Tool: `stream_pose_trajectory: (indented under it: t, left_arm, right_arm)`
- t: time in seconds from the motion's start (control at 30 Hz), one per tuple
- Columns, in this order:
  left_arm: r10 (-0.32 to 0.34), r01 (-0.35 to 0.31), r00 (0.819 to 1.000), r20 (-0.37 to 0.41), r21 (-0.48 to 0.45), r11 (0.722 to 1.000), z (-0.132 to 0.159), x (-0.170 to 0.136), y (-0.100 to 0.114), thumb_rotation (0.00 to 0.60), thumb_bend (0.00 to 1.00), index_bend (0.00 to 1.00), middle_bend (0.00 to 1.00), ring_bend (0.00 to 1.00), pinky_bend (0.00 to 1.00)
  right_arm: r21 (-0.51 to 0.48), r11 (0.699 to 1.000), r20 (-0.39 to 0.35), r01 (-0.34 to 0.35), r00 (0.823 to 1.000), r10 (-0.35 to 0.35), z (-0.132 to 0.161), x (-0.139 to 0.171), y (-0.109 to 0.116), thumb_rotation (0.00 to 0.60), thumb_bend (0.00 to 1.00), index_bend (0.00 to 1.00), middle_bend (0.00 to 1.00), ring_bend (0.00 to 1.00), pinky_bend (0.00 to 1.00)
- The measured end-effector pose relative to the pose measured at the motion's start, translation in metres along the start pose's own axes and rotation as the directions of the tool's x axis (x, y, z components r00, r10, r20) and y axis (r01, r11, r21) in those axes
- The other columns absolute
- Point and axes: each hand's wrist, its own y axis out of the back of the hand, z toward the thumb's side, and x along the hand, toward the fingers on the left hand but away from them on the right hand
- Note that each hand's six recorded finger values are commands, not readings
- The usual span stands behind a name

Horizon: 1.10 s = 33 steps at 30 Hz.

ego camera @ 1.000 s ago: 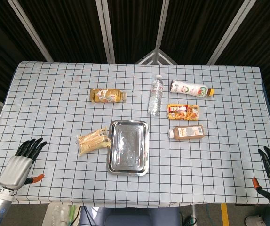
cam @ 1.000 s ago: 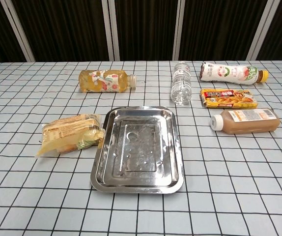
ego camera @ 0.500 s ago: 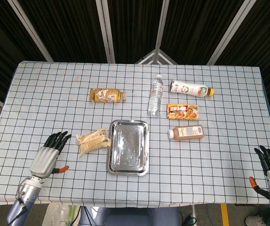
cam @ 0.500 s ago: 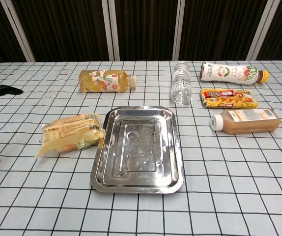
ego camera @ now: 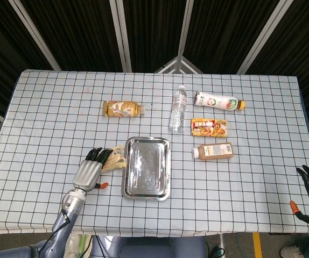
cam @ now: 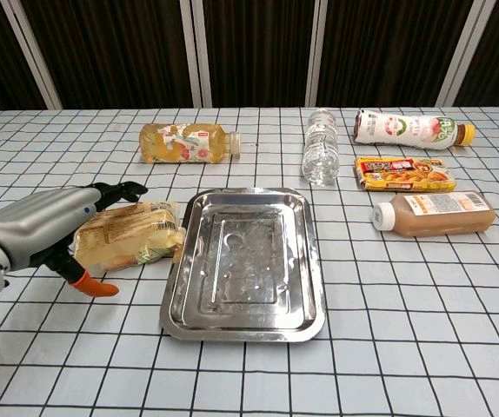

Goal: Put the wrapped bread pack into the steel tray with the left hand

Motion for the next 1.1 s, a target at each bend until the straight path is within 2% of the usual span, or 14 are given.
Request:
stream_pose_trajectory:
  t: [0.13, 0.37, 0.47, 0.83, 1.1]
  left_arm:
    - [-0.003, 0.003, 1.0, -0.022, -0.007, 1.0, 0.002, 0.014, -0.006, 0.6, 0.08, 0.0, 0.15, 0.1, 0.09]
    - [-0.001, 0.0, 0.999, -0.048, -0.021, 1.0, -0.001, 0.023, -0.01, 0.6, 0.14, 0.24, 0.4, 0.34, 0.34]
    - [0.007, -0.009, 0.998, -0.057, -0.036, 0.999, -0.001, 0.024, -0.009, 0.6, 0.16, 0.27, 0.44, 0.39, 0.39]
    - [0.079, -0.084, 0.995, -0.054, -0.089, 0.993, -0.003, 0.015, 0.012, 0.6, 0.17, 0.29, 0.46, 0.4, 0.41]
    - [0.179, -0.179, 0.984, -0.014, -0.154, 0.972, 0.008, 0.003, 0.044, 0.6, 0.17, 0.28, 0.45, 0.4, 0.42]
  right_arm:
    - [-0.003, 1.0, 0.002, 0.005, 1.0, -0.005, -0.001, 0.001, 0.002, 0.6, 0.41, 0.0, 0.0, 0.0, 0.0]
    - [0.006, 1.0, 0.005, -0.004, 1.0, 0.003, -0.001, 0.0, -0.001, 0.6, 0.41, 0.0, 0.0, 0.0, 0.0]
    - [0.007, 1.0, 0.005, -0.002, 1.0, 0.002, -0.001, 0.0, -0.001, 0.6, 0.41, 0.0, 0.0, 0.0, 0.0]
    - [0.01, 1.0, 0.003, -0.008, 1.0, 0.008, 0.0, -0.001, -0.003, 0.6, 0.41, 0.0, 0.0, 0.0, 0.0]
    - [0.008, 1.0, 0.003, -0.011, 1.0, 0.011, 0.0, -0.001, -0.003, 0.6, 0.41, 0.0, 0.0, 0.0, 0.0]
